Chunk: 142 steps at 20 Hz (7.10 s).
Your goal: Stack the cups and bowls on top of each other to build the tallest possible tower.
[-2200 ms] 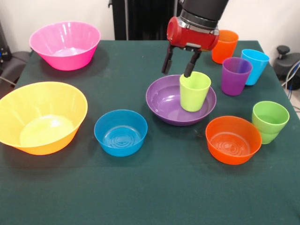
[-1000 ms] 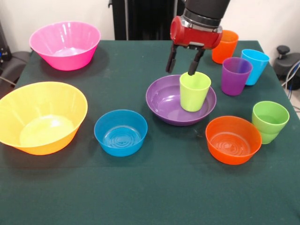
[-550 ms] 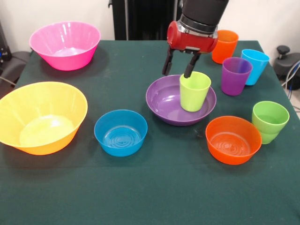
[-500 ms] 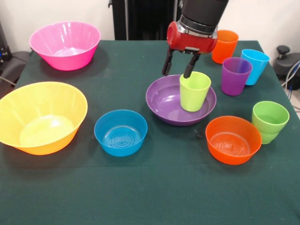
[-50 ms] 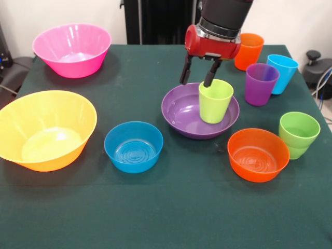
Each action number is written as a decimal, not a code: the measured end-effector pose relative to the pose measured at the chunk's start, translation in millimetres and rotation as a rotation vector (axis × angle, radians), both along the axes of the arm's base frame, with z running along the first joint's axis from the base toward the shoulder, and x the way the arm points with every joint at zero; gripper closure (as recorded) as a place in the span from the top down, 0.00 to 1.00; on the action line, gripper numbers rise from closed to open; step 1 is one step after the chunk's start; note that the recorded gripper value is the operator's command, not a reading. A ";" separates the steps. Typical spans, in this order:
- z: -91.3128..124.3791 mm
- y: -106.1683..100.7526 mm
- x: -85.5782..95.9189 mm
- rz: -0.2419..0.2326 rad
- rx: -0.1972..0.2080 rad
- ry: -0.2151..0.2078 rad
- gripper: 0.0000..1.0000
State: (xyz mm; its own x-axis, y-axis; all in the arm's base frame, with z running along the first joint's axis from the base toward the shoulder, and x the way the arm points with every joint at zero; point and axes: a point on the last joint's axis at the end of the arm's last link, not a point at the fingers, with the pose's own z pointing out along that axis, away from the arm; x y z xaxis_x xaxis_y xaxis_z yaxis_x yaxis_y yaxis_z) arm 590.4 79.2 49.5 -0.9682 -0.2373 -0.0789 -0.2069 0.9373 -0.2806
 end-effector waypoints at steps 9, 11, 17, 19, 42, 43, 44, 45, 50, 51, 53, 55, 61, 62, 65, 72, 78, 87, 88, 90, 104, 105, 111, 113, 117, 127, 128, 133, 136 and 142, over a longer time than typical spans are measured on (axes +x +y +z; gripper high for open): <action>-0.6 0.4 0.0 -0.002 0.003 -0.002 1.00; -0.7 0.6 0.0 -0.002 0.004 -0.003 1.00; -1.0 1.1 -0.1 -0.002 0.005 -0.003 1.00; -1.5 1.3 -0.3 -0.002 0.006 -0.003 1.00; -8.6 14.2 -21.9 -0.005 0.017 0.006 1.00; -9.9 15.7 -25.0 -0.008 0.020 0.006 1.00; -11.8 17.7 -29.0 -0.013 0.027 0.003 1.00; -13.2 19.2 -31.9 -0.018 0.032 -0.002 1.00; -18.8 19.3 -41.8 -0.044 0.046 -0.031 1.00; -20.1 18.5 -43.8 -0.051 0.049 -0.039 1.00; -22.0 16.2 -47.4 -0.066 0.052 -0.053 1.00; -23.6 12.6 -51.4 -0.082 0.049 -0.077 1.00; -20.9 6.4 -54.6 -0.093 0.012 -0.149 1.00; -20.5 5.9 -54.6 -0.093 0.008 -0.154 1.00; -19.6 1.3 -55.3 -0.099 -0.011 -0.191 1.00; -23.7 -5.8 -58.7 -0.134 0.012 -0.272 1.00; -29.7 -6.9 -56.9 -0.153 0.078 -0.334 1.00; -32.3 -9.3 -50.5 -0.113 0.127 -0.373 1.00; -32.4 -8.8 -50.3 -0.108 0.130 -0.375 1.00; -32.0 -7.6 -49.9 -0.101 0.132 -0.375 1.00; -30.3 -21.7 -69.2 0.043 -0.009 -0.219 1.00; -30.5 -22.9 -70.2 0.050 -0.018 -0.210 1.00; -28.4 -25.6 -70.9 0.063 -0.031 -0.194 1.00; -27.5 -24.8 -70.0 0.059 -0.023 -0.198 1.00; -29.7 -24.0 -69.5 0.042 0.002 -0.203 1.00; -32.5 -23.1 -64.5 -0.016 0.072 -0.235 1.00; -33.0 -22.8 -64.1 -0.023 0.079 -0.240 1.00; -35.7 -21.4 -63.4 -0.041 0.104 -0.247 1.00; -36.9 -19.4 -63.3 -0.045 0.116 -0.248 1.00; -38.8 -20.1 -65.0 -0.041 0.111 -0.240 1.00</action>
State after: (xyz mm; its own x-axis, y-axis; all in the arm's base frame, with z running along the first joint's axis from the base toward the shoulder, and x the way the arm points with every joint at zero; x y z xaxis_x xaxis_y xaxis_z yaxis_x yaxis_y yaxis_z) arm 525.4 59.1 10.7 -0.9273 -0.1755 -0.3307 -0.1080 0.9712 -0.2125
